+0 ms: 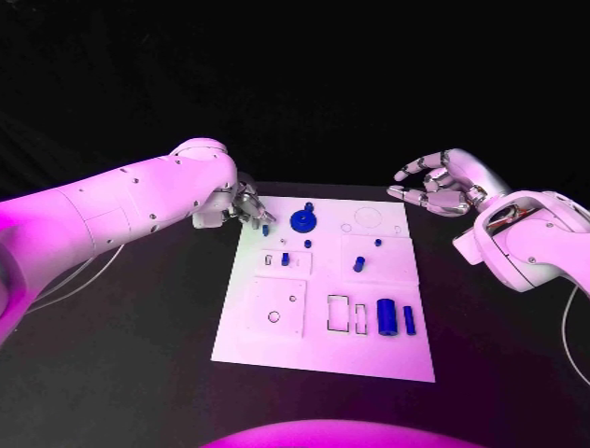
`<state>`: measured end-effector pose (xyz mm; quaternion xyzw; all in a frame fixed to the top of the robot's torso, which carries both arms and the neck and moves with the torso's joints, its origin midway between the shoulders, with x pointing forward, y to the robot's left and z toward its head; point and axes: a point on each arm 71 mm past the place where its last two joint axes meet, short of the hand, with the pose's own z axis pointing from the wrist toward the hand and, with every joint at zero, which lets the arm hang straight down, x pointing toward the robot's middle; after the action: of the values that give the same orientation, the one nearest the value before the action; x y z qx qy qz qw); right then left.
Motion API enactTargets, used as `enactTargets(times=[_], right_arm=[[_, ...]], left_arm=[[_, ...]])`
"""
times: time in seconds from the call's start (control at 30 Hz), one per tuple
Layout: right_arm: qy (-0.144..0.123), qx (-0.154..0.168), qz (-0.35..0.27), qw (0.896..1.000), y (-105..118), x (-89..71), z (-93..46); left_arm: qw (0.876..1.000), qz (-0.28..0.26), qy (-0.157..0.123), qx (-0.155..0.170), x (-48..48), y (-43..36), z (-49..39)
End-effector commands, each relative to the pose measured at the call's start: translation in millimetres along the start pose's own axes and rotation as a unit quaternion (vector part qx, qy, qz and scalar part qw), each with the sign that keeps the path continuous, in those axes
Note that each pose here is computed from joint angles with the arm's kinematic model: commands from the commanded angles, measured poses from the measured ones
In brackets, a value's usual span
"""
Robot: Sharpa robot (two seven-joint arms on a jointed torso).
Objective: Assemble the parts on the task board
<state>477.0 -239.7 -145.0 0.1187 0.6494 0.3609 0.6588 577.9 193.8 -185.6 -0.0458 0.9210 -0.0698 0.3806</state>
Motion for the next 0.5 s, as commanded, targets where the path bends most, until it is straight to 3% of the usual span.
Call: enactTargets(times=[0.03,0.5], right_arm=[[0.004,-0.004,-0.002,1.0,0.7,1.2,0.1],[0.005,-0.003,-0.002,1.0,1.0,2.1,0.2]], left_arm=[[1.0,-0.001,0.016,0.009,3.4,-2.5,1.0],[1.0,-0.009,0.019,0.012,7.2,-3.2,5.1]])
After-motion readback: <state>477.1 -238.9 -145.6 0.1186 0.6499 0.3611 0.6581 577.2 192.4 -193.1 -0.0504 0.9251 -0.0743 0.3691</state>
